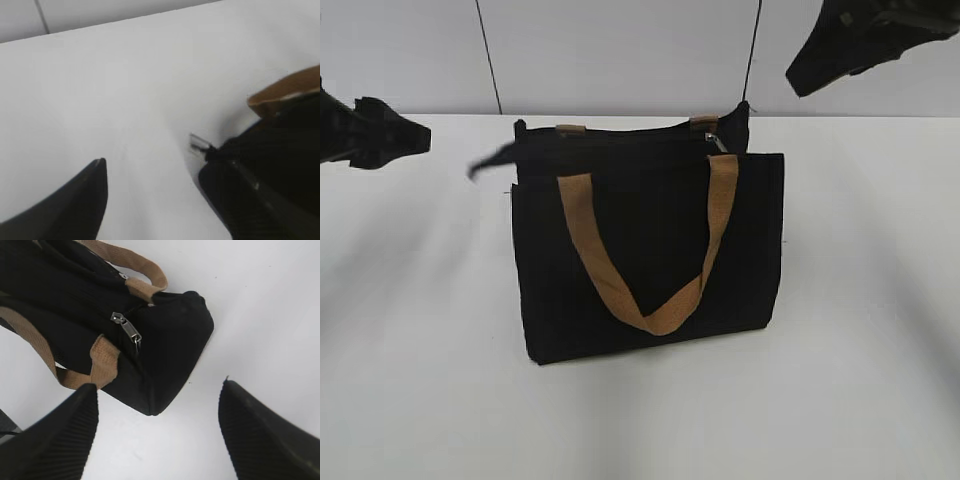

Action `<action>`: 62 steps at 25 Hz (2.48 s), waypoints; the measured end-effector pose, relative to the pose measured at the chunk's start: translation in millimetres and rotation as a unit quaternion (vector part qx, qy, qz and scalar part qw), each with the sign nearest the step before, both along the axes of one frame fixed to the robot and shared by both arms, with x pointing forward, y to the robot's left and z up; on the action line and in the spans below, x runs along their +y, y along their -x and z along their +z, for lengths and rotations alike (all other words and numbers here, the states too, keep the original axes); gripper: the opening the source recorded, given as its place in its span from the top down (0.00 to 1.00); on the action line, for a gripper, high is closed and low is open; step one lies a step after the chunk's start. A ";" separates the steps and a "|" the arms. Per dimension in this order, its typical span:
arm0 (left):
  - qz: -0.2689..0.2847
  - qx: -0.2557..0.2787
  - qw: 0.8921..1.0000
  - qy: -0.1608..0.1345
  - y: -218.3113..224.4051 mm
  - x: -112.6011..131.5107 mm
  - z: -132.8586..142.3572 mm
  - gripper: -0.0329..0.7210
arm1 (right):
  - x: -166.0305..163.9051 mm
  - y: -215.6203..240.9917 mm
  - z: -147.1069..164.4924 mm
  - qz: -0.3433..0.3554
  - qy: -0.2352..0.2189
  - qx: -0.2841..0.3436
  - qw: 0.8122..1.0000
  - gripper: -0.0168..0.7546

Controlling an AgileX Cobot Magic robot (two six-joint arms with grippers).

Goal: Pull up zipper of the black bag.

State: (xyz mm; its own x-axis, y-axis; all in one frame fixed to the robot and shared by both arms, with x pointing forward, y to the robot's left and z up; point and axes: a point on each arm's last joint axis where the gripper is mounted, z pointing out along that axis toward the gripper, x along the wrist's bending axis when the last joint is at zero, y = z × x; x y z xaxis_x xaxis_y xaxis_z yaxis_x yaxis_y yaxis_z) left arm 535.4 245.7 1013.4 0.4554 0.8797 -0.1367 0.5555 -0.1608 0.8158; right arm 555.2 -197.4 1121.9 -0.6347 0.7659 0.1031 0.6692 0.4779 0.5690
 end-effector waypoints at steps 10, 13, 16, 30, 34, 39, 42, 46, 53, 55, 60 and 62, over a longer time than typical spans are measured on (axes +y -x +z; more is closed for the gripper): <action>0.083 -0.094 0.991 -0.045 21.9 -57.3 33.4 0.26 | -20.1 39.6 35.2 -0.053 0.030 -0.055 0.997 0.24; 0.131 -0.089 0.984 -0.077 27.6 -62.1 31.6 0.27 | -26.3 61.3 27.4 -0.063 0.030 -0.065 0.995 0.24; 0.160 -0.041 0.974 -0.158 37.6 -57.4 22.4 0.27 | -32.2 84.8 14.0 -0.070 0.029 -0.071 0.995 0.24; -0.004 0.156 0.968 -0.197 153.8 -41.1 73.0 0.12 | -61.0 223.2 -12.9 -0.068 0.019 -0.068 0.995 0.19; -0.021 0.157 0.972 -0.173 199.0 -10.1 74.0 0.12 | -69.0 262.4 -34.2 -0.076 0.011 -0.060 0.995 0.19; -0.039 0.090 0.987 -0.124 248.1 27.0 67.0 0.14 | -75.9 293.6 -58.3 -0.089 -0.005 -0.082 0.993 0.19; -0.055 0.035 0.994 -0.084 270.9 42.4 60.9 0.16 | -77.6 299.9 -70.6 -0.092 -0.006 -0.083 0.992 0.19; -0.060 -0.027 0.997 -0.039 284.7 52.2 53.2 0.18 | -79.3 300.4 -77.7 -0.095 0.004 -0.079 0.992 0.19; -0.061 -0.039 0.997 -0.032 284.2 51.7 49.5 0.18 | -80.3 291.4 -81.7 -0.106 0.006 -0.116 0.987 0.20; -0.061 -0.038 0.997 -0.034 283.8 51.3 49.5 0.19 | -80.4 290.6 -82.6 -0.107 0.007 -0.119 0.987 0.21; -0.062 -0.037 0.997 -0.036 283.2 50.9 49.4 0.20 | -80.3 289.9 -82.5 -0.107 0.006 -0.121 0.987 0.21; -0.062 -0.037 0.997 -0.036 283.2 50.9 49.4 0.20 | -79.4 290.2 -82.4 -0.106 0.001 -0.120 0.987 0.21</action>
State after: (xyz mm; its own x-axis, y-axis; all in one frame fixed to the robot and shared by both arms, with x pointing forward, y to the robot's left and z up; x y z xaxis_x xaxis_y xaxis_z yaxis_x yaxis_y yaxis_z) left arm 252.2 296.6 1062.8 0.5675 0.8225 -0.0378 0.4667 -0.2836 0.8377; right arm 265.0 -276.9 1039.5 -0.4664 0.8840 -0.0315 0.6008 0.3427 0.7223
